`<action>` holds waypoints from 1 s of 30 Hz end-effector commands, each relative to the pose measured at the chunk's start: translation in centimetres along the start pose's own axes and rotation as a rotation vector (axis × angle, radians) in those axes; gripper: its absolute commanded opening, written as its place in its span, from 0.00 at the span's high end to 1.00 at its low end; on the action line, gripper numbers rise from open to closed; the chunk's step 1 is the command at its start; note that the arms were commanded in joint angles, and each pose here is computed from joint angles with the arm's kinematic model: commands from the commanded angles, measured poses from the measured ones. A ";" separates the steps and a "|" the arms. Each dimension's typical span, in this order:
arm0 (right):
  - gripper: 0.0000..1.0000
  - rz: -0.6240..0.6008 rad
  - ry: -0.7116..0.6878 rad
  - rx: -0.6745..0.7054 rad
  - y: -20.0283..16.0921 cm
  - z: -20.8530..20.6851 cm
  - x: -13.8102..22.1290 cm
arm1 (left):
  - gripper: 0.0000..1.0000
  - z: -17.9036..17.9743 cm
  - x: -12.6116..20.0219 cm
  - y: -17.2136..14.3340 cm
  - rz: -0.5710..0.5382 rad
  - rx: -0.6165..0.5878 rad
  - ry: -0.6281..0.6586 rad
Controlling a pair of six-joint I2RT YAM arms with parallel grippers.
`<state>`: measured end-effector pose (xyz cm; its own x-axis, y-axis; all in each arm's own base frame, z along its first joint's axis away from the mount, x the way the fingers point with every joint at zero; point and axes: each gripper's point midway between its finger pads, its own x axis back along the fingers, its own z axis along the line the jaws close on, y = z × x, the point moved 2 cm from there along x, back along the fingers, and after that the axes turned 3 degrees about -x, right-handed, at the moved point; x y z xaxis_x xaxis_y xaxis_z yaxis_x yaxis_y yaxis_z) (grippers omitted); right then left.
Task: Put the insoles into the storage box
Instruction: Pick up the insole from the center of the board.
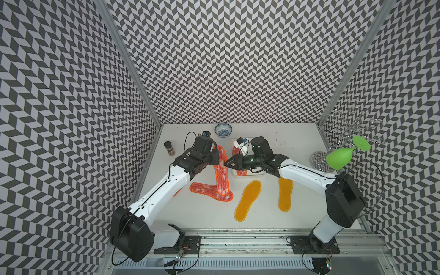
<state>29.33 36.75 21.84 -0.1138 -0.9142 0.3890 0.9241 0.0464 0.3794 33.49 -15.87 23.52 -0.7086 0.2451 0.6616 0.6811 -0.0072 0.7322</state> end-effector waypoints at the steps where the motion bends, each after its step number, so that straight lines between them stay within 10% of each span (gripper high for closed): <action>1: 0.71 -0.011 0.048 0.028 0.8 1.2 -0.5 | 1.00 -0.6 1.7 1.9 -0.061 -0.006 -0.026; 8: 1.00 -0.022 0.075 0.035 1.0 2.0 0.1 | 0.83 -1.3 2.4 2.2 -0.057 -0.008 -0.068; 17: 1.00 -0.072 0.183 0.101 2.5 3.6 3.9 | 0.56 -2.9 6.3 4.1 -0.142 0.079 -0.280; 30: 1.00 -0.172 0.325 0.202 5.1 7.8 9.5 | 0.53 -6.5 8.9 3.2 -0.176 0.187 -0.722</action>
<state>31.18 31.54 30.60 -0.1392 -0.9825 0.1234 0.8589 -0.0578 0.5089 28.94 -18.56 30.45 -0.6194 0.7073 0.3408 0.6457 0.2120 0.7336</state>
